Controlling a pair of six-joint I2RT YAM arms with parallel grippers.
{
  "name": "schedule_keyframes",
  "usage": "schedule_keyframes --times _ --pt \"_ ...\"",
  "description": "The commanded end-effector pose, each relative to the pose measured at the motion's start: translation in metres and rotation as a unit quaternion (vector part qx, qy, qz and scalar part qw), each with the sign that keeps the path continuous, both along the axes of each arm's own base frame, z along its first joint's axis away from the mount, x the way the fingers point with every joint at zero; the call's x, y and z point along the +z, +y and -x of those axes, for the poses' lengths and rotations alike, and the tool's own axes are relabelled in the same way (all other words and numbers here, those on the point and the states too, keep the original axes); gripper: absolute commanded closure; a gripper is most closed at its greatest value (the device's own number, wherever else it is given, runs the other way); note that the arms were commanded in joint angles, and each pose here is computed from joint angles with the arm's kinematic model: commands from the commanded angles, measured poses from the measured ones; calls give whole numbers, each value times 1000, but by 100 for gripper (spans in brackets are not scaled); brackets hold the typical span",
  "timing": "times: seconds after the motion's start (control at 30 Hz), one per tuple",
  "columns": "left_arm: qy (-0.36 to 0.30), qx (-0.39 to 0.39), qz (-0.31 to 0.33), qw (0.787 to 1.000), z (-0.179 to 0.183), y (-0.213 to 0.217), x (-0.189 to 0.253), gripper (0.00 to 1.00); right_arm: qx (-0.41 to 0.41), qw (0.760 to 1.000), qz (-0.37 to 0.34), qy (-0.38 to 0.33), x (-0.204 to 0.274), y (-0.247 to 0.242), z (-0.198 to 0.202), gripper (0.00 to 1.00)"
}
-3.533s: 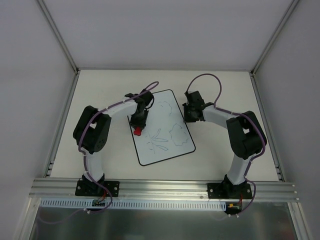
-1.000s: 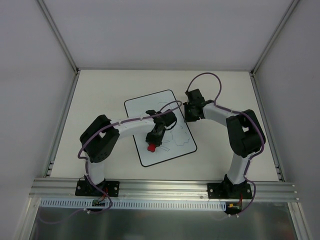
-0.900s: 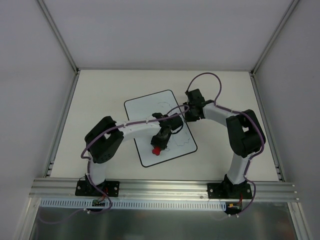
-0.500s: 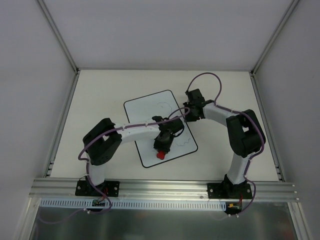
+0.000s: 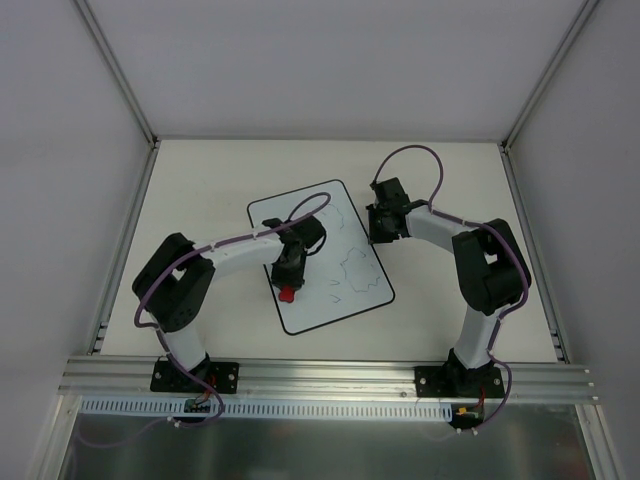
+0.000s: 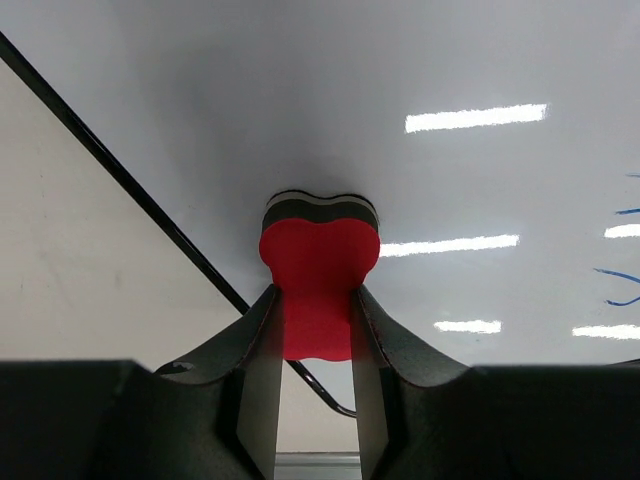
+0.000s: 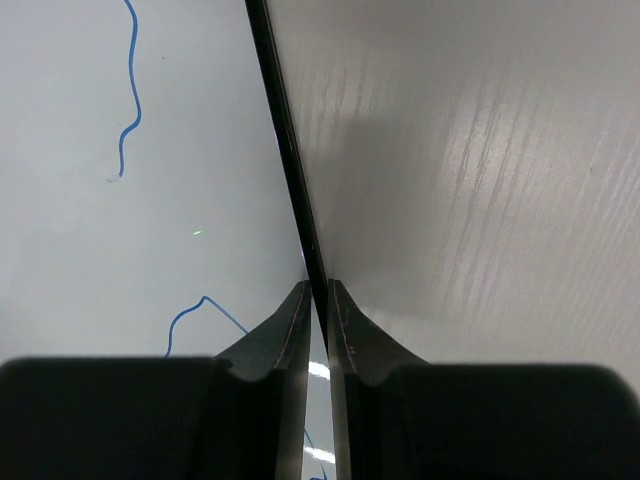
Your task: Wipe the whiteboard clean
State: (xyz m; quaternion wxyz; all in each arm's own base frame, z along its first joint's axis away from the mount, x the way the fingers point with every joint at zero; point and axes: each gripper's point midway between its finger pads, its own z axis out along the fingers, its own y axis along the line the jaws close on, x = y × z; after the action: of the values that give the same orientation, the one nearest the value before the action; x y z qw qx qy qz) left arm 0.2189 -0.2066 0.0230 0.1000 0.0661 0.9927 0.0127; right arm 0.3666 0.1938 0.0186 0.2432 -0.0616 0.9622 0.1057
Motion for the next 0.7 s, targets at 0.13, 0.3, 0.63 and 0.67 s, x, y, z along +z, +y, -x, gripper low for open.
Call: schedule_keyframes --times 0.13,0.3,0.63,0.67 --pt "21 -53 -29 998 26 -33 -9 100 -4 997 45 64 -35 -22 32 86" --pt "25 -125 15 992 29 -106 -6 100 -6 997 46 66 -36 -23 34 86" --pt "17 -145 23 989 11 -132 -11 100 -5 997 44 62 -33 -22 32 86" --pt "24 -135 15 990 10 -122 -15 100 -5 997 44 63 -34 -22 33 86"
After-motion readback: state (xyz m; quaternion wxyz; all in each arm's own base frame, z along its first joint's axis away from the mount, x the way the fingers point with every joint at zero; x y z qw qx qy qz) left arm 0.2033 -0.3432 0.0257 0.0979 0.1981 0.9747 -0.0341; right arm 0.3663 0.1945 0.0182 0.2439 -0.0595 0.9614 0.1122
